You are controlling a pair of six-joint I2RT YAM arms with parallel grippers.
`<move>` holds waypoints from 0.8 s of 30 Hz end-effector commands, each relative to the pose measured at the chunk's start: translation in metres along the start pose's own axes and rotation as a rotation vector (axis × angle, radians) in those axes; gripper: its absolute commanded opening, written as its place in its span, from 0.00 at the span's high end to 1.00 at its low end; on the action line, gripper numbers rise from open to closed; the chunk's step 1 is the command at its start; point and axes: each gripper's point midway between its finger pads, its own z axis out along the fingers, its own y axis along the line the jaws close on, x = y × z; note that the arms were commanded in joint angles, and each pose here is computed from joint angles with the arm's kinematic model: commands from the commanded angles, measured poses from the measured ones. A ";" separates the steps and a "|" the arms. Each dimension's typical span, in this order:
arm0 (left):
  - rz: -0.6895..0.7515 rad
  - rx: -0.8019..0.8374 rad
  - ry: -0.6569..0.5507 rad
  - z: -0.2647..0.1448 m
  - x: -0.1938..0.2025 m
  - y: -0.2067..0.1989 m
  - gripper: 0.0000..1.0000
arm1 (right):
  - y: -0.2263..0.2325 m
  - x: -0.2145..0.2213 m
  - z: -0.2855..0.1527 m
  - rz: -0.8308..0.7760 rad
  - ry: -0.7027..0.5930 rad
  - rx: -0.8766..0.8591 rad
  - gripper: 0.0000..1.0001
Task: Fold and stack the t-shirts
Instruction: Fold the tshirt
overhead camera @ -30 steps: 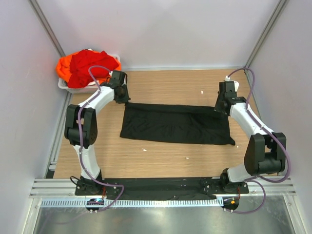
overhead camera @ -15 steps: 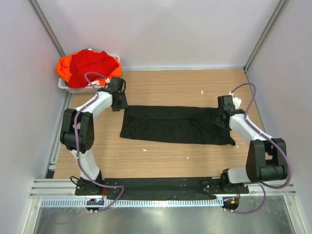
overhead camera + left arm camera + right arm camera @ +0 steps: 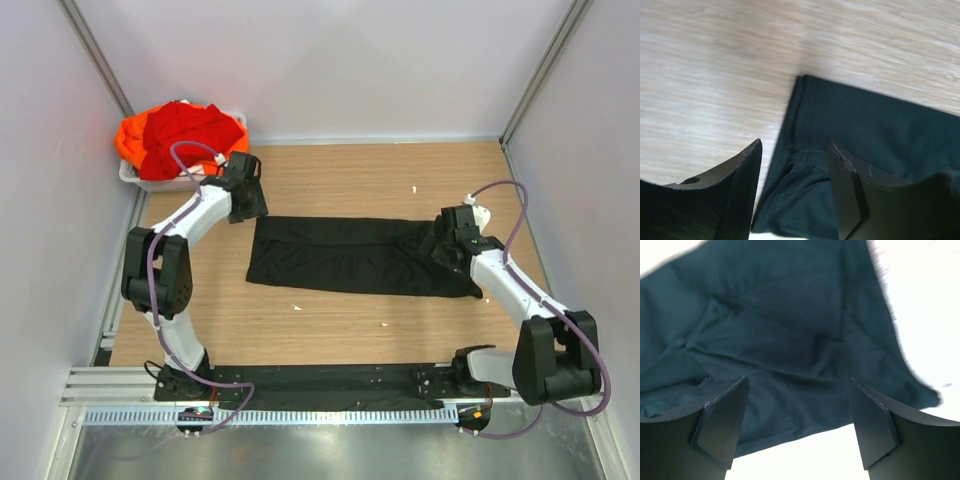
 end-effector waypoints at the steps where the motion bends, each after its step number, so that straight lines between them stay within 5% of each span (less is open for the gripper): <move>1: 0.032 0.032 -0.013 0.008 -0.002 -0.030 0.44 | 0.013 0.021 0.014 0.039 0.071 -0.028 0.15; 13: 0.107 0.032 0.116 0.036 0.058 -0.049 0.51 | 0.030 0.046 0.067 -0.043 0.198 0.048 0.14; 20: 0.101 0.009 0.216 0.026 0.118 -0.028 0.54 | 0.081 -0.022 0.124 -0.166 0.159 0.108 0.14; 24: 0.138 0.014 0.251 0.008 0.160 -0.028 0.55 | 0.139 -0.040 0.156 -0.192 0.190 -0.026 0.16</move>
